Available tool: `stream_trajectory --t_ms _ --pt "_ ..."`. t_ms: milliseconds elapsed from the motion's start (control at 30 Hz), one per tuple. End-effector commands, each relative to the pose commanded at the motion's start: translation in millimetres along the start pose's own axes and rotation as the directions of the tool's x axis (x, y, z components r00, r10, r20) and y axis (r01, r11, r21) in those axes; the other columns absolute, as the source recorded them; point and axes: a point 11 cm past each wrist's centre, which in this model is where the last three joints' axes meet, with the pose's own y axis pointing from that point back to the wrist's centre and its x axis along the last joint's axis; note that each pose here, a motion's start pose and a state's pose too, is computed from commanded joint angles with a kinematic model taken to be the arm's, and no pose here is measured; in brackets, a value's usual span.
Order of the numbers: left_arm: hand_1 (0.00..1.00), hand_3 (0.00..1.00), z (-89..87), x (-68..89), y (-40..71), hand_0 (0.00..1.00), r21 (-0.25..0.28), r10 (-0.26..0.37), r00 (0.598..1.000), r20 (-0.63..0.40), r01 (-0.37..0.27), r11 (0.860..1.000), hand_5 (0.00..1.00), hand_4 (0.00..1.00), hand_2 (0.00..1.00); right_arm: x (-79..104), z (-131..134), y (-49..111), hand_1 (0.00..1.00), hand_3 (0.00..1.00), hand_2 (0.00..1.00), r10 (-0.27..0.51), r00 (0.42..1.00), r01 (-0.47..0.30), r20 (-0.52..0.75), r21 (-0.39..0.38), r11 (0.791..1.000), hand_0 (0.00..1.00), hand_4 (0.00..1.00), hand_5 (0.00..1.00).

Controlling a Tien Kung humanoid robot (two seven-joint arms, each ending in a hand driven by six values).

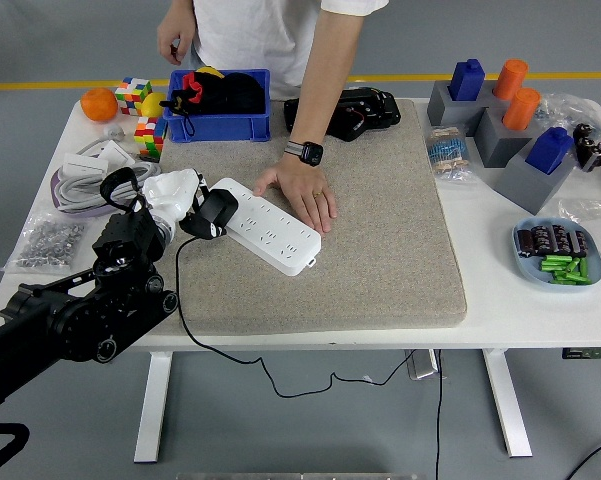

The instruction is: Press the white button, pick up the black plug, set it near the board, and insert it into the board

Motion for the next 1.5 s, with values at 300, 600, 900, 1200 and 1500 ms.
stream_trajectory --t_ms 300,600,900,1200,1500 --pt "0.252 0.574 -0.2 0.0 0.1 0.107 0.001 0.0 1.0 0.002 0.0 1.0 0.002 0.835 0.4 0.1 0.2 0.0 0.61 0.626 0.65 0.0 1.0 0.0 0.001 0.0 1.0 0.643 0.668 0.401" --pt "0.258 0.585 -1.3 0.1 1.0 0.109 0.004 -0.003 1.0 0.002 0.003 1.0 0.002 0.84 0.425 -0.2 1.9 -0.1 0.61 0.626 0.651 0.0 1.0 0.0 0.001 -0.004 1.0 0.643 0.668 0.401" --pt "0.256 0.582 -0.8 0.2 3.0 0.11 0.005 -0.008 1.0 -0.001 0.008 1.0 0.024 0.855 0.412 -0.2 1.4 0.0 0.61 0.626 0.65 0.0 1.0 0.0 0.003 -0.003 1.0 0.643 0.668 0.4" --pt "0.257 0.583 0.4 2.5 4.4 0.11 0.006 -0.007 1.0 -0.021 0.007 1.0 0.036 0.862 0.41 -0.9 1.1 0.0 0.61 0.626 0.65 -0.002 1.0 0.002 0.005 -0.001 1.0 0.643 0.669 0.401" --pt "0.739 0.736 1.2 -1.3 5.8 0.585 0.002 -0.033 0.998 -0.044 0.033 0.999 0.451 0.988 0.618 -0.8 2.5 -0.1 0.61 0.625 0.65 -0.002 1.0 0.002 0.004 -0.004 1.0 0.643 0.67 0.401"
